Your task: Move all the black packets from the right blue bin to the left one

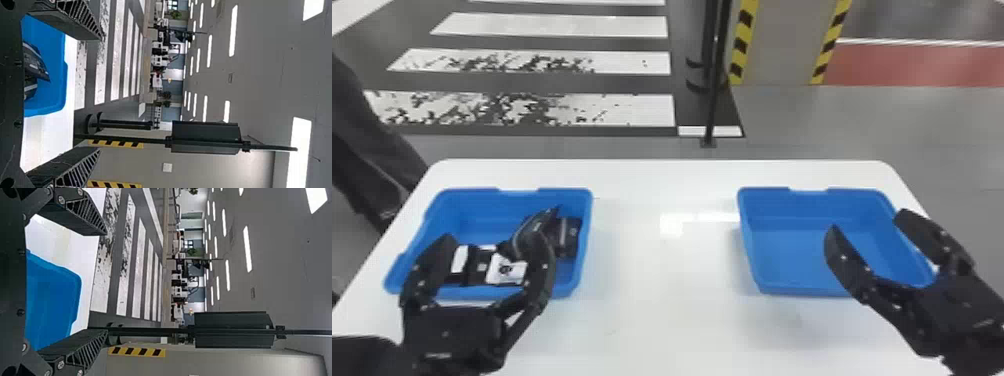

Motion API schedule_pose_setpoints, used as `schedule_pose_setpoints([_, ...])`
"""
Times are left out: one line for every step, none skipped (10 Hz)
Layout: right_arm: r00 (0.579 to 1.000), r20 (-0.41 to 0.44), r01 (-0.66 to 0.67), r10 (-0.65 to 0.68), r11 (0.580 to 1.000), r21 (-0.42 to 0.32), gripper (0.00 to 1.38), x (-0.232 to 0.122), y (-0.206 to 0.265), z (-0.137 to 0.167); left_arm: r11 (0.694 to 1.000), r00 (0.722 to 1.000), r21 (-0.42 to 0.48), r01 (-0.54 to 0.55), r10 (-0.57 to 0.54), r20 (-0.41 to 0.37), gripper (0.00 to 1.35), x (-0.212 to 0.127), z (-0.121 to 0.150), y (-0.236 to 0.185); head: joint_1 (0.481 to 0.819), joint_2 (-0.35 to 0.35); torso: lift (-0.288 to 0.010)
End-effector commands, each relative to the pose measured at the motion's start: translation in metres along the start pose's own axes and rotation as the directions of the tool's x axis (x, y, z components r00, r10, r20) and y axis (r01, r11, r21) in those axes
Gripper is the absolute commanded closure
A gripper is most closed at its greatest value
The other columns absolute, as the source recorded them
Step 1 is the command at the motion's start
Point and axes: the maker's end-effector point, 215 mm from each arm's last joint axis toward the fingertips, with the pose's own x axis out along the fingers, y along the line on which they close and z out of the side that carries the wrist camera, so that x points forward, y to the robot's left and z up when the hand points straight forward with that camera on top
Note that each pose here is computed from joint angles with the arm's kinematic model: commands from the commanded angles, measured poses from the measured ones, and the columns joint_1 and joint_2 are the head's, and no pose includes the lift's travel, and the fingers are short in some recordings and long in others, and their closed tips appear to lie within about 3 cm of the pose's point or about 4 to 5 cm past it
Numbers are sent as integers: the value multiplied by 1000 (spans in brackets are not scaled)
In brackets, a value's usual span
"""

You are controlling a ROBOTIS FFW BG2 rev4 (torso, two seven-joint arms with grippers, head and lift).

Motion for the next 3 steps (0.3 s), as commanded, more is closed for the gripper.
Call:
schedule_pose_setpoints([1000, 2, -1, 1, 1000, -1, 153, 0, 0, 1, 1000, 1000, -2, -2, 2, 1, -2, 0, 0, 0, 695, -29, -140])
schedule_pose_setpoints([1000, 1, 0, 0, 1000, 1, 153, 0, 0, 0, 1000, 1000, -1, -4, 4, -2, -2, -1, -2, 1, 695, -28, -140])
schedule_pose_setpoints([1000, 1, 0, 0, 1000, 1, 153, 0, 0, 0, 1000, 1000, -1, -4, 4, -2, -2, -1, -2, 1, 695, -28, -140])
